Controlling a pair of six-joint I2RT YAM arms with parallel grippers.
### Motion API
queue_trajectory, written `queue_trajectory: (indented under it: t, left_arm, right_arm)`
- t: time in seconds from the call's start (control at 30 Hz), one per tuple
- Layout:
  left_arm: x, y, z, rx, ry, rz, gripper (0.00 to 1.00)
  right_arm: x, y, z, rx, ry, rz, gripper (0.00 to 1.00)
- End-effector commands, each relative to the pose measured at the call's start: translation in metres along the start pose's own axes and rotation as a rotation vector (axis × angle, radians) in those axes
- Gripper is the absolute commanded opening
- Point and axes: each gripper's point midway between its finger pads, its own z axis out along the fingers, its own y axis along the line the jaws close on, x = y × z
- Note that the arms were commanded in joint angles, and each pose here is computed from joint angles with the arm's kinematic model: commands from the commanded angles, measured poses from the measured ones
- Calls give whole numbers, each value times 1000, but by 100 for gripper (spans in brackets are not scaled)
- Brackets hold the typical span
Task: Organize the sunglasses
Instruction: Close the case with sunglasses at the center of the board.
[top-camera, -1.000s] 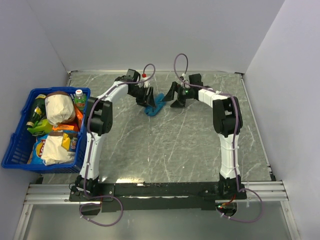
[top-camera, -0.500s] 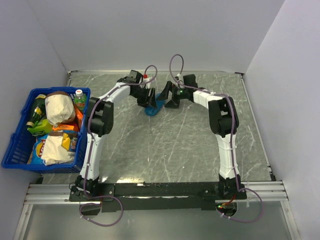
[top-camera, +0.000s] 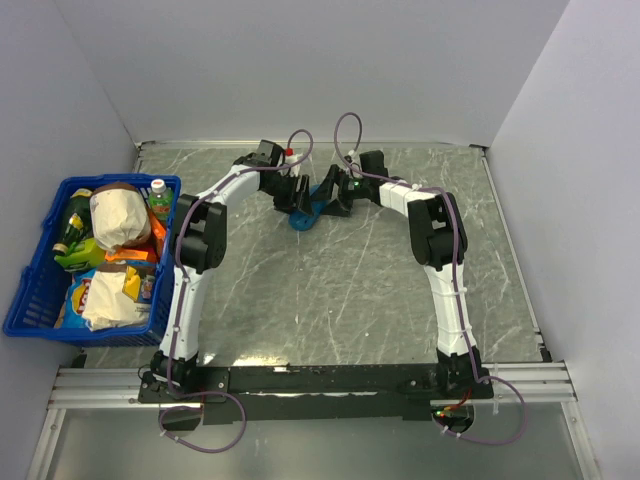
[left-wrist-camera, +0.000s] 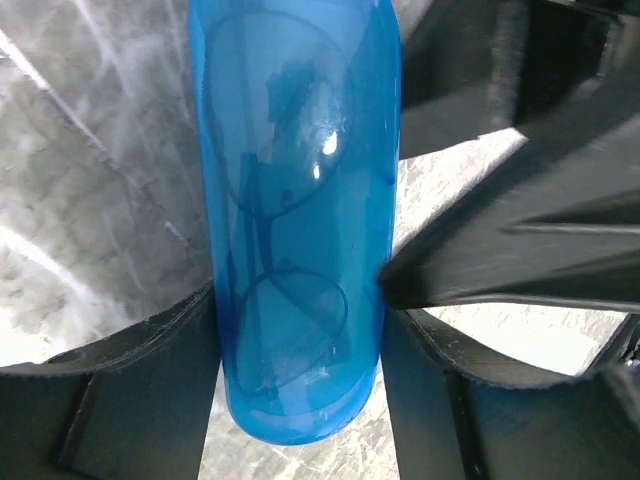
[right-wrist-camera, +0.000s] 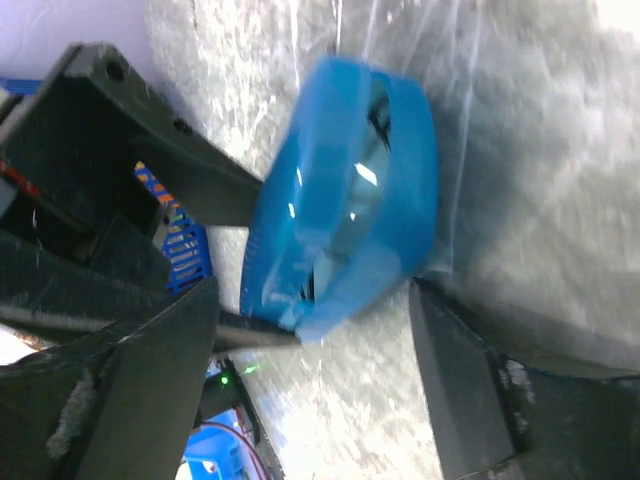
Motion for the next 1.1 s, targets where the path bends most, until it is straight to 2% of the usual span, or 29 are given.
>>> queue_trajectory:
  t: [0.0,0.17,0.3,0.37,0.67,0.7,0.8,0.83,1.07]
  left_arm:
    - [11,-9,6,12,31,-8,63]
    - [9,-10,5,14,28,-14,63]
    - [9,-8,6,4,26,-16,63]
    - [11,-8,7,10,32,-21,64]
    - [5,-20,-1,35,21,0,74]
    - [5,-21,-2,36,20,2,74]
    - [3,-22,-4,39,16,11,75]
    - [4,-21,-3,34,19,12,75]
    - [6,-13,-1,-2,22,7,75]
  right_arm:
    - [-2,-6,15,-6,1,5,78]
    - [1,-3,15,-17,8,19,64]
    - [3,-1,12,-18,5,28,60]
    - [5,2,11,-24,5,34,53]
    - [6,1,12,-15,8,27,48]
    - [6,3,12,-18,13,21,50]
    - [3,6,9,-19,12,-6,74]
    - [4,5,8,-16,17,-13,100]
    - [-13,-4,-35,67,-72,-37,100]
